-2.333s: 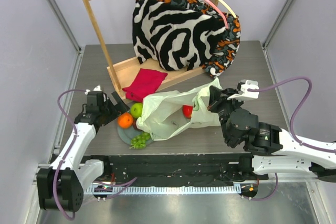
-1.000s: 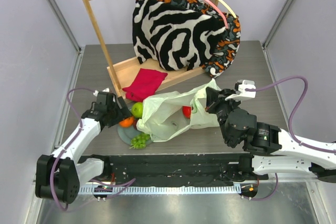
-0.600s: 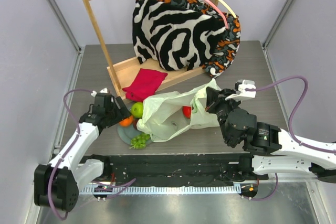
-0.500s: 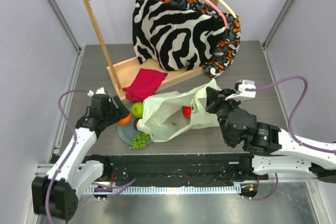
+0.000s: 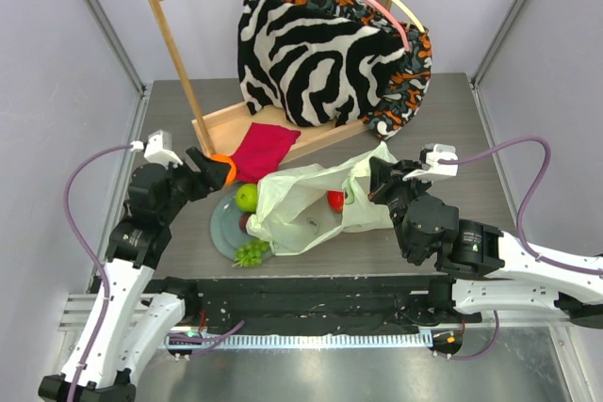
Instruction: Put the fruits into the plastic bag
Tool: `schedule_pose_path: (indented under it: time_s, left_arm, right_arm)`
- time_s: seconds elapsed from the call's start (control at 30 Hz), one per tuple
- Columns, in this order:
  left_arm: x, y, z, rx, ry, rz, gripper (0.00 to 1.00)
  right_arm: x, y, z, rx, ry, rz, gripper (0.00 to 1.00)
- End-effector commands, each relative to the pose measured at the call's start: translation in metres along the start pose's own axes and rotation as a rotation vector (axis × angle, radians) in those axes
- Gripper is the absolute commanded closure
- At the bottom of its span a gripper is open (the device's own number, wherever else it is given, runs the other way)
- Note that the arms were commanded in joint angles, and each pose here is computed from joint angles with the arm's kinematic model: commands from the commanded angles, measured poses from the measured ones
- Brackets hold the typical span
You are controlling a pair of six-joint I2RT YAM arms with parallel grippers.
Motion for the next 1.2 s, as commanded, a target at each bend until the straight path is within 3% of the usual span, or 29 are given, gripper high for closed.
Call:
schedule_pose_path:
  time_s: [0.0, 0.33, 0.47, 0.67, 0.8, 1.17]
  left_arm:
    - [0.041, -0.016, -0.068, -0.299, 0.034, -0.114, 0.56]
    - [0.036, -0.045, -0.188, -0.797, 0.182, -0.100, 0.56]
    - [-0.011, -0.045, -0.220, -0.906, 0.327, 0.041, 0.55]
    - [-0.057, -0.020, -0.202, -0.752, 0.500, 0.233, 0.55]
    - [-0.067, -0.002, -0.175, -0.553, 0.567, 0.255, 0.53]
    - [-0.093, 0.025, -0.162, -0.403, 0.593, 0.329, 0.51]
  right_arm:
    - [0.008, 0.001, 0.000, -0.025, 0.046, -0.027, 0.99]
    - [0.008, 0.002, 0.005, -0.018, 0.034, -0.021, 0.99]
    - [0.007, 0.003, 0.006, -0.021, 0.031, -0.022, 0.99]
    - [0.008, 0.002, 0.006, -0.018, 0.031, -0.019, 0.99]
    - [0.007, 0.002, 0.005, -0.020, 0.030, -0.020, 0.99]
    - [0.004, 0.002, 0.005, -0.018, 0.029, -0.016, 0.99]
Point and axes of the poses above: each gripper's point midway between its finger pads, its own y axis out along the fingers, its own z axis along the line the jaws close on, x = y × z, the point moved 6 cm from there along -y, back along the fingers, and after that the axes turned 4 degrees about y, right-handed, at the moved point
